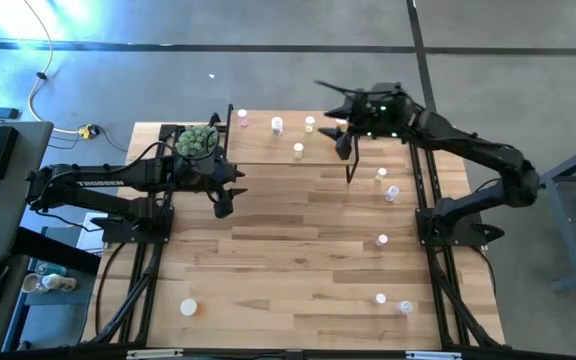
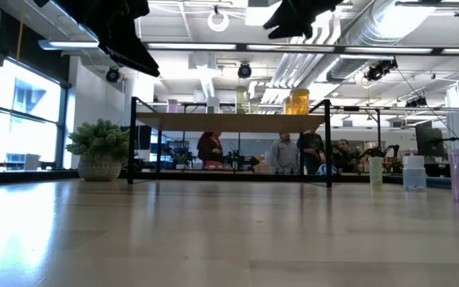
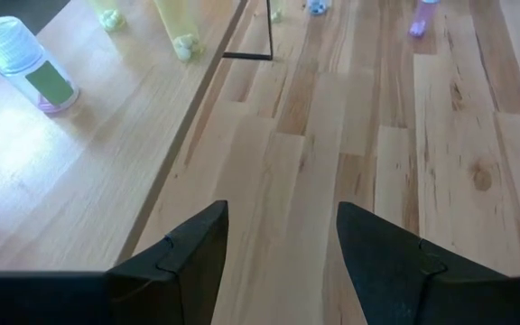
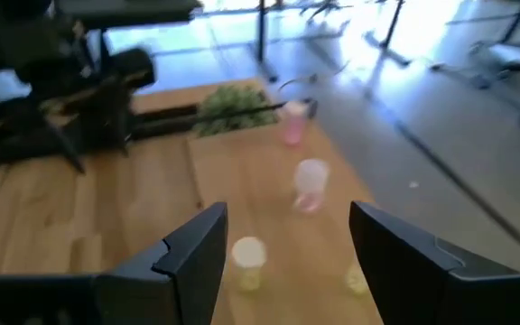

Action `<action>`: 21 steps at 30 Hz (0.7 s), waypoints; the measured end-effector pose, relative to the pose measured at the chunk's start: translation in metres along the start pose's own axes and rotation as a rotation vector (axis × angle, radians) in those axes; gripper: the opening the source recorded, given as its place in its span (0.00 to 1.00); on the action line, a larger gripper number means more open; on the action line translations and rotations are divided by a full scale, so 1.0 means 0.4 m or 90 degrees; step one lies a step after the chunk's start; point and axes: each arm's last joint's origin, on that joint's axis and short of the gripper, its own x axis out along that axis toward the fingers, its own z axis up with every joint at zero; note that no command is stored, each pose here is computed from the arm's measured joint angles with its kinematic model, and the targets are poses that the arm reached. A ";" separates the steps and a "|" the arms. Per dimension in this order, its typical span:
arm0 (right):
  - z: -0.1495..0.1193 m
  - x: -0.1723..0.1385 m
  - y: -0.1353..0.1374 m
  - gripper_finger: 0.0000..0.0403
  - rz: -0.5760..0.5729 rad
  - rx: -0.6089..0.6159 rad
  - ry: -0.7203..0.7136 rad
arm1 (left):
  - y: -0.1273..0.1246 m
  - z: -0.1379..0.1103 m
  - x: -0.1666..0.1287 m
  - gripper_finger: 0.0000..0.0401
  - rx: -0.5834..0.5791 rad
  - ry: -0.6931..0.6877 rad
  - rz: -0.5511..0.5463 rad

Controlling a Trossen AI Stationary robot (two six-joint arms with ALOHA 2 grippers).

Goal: Pick and place medicine bottles onto shelf by color
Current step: Put the bottom yellow pill bottle on the shelf aligned with the other yellow pill bottle

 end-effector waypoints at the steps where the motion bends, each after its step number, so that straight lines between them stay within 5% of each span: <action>1: -0.006 0.015 0.001 0.56 0.015 -0.004 0.009 | 0.000 0.000 0.000 0.50 0.000 0.000 0.000; 9: -0.047 0.114 0.018 0.56 0.070 -0.071 0.062 | 0.000 0.000 0.000 0.50 0.000 0.000 0.000; 21: -0.092 0.216 0.012 0.56 0.068 -0.073 0.091 | 0.000 0.000 0.000 0.50 0.000 0.001 0.000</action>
